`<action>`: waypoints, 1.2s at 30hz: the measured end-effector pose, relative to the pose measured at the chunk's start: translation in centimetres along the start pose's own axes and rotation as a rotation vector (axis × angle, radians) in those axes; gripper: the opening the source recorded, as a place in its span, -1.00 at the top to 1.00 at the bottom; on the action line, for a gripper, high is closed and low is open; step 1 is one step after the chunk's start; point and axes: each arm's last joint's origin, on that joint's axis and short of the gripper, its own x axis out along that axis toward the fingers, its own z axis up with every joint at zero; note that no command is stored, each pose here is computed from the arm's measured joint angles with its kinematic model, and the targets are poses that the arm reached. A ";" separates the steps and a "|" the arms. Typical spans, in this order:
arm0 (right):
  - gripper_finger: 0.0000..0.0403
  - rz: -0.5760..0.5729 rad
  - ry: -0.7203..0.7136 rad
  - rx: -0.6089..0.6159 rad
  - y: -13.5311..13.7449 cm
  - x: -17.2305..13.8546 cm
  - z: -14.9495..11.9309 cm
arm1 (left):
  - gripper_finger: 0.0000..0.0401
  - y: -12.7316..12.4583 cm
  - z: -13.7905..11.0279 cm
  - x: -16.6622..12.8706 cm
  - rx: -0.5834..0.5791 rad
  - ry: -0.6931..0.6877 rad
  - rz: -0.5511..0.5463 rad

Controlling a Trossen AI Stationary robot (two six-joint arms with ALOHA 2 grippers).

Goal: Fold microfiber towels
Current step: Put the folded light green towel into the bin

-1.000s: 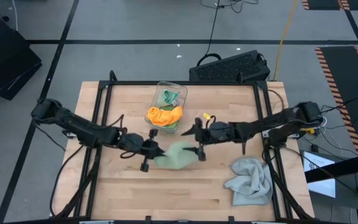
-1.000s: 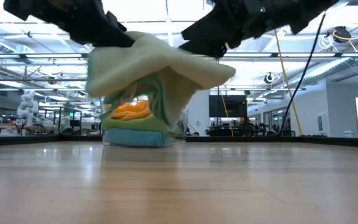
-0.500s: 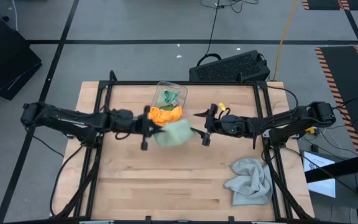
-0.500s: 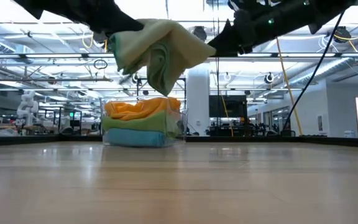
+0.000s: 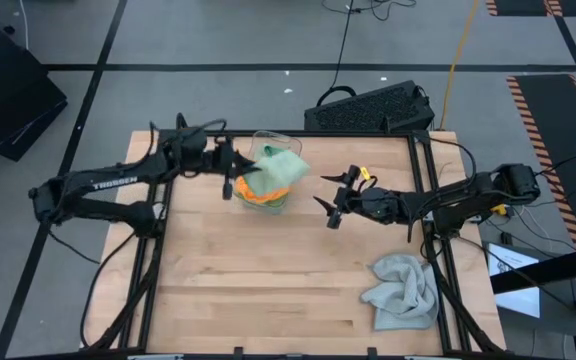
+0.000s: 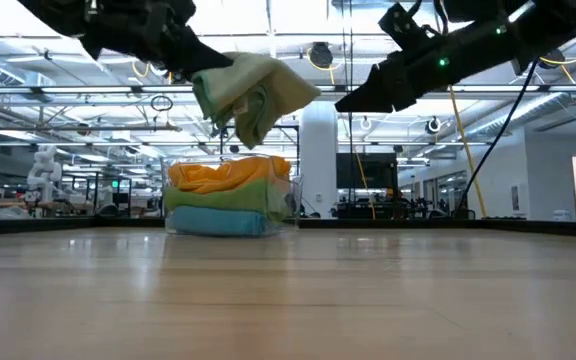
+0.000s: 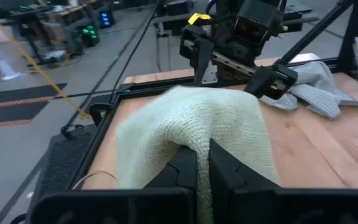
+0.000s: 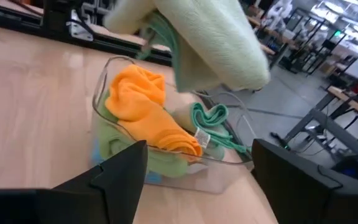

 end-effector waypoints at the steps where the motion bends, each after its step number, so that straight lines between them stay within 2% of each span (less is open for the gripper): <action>1: -0.38 -0.007 -0.008 0.000 -0.1 0.0 -0.2 | 0.96 0.8 -0.1 0.0 -0.001 0.001 -0.017; 4: -0.38 -0.030 -0.031 -0.005 -0.5 0.0 -0.6 | 0.96 3.3 -0.2 0.4 -0.017 0.010 -0.082; 10: -0.38 -0.048 -0.022 -0.027 -0.9 0.0 -1.3 | 0.92 7.3 -0.4 0.7 -0.054 0.159 -0.177; 13: -0.38 -0.052 -0.024 -0.046 -1.0 0.0 -1.5 | 0.96 8.8 0.3 0.6 -0.028 0.150 -0.218; 16: -0.38 -0.043 -0.077 -0.015 -1.4 0.1 -1.1 | 0.95 10.3 0.1 1.1 -0.024 0.154 -0.236; 20: -0.35 0.058 -0.186 0.139 -2.3 0.6 -0.6 | 0.91 11.8 -1.9 1.8 -0.035 0.185 -0.286; 22: -0.31 0.093 -0.192 0.177 -2.5 0.9 -0.8 | 0.93 12.5 -3.0 2.2 -0.039 0.186 -0.306; 29: -0.14 0.080 -0.152 0.180 -2.9 2.2 -2.1 | 0.92 14.8 -6.6 2.8 -0.103 0.134 -0.356; 36: -0.06 0.052 -0.159 0.189 -3.4 2.7 -2.5 | 0.93 15.4 -9.3 4.0 -0.118 0.161 -0.371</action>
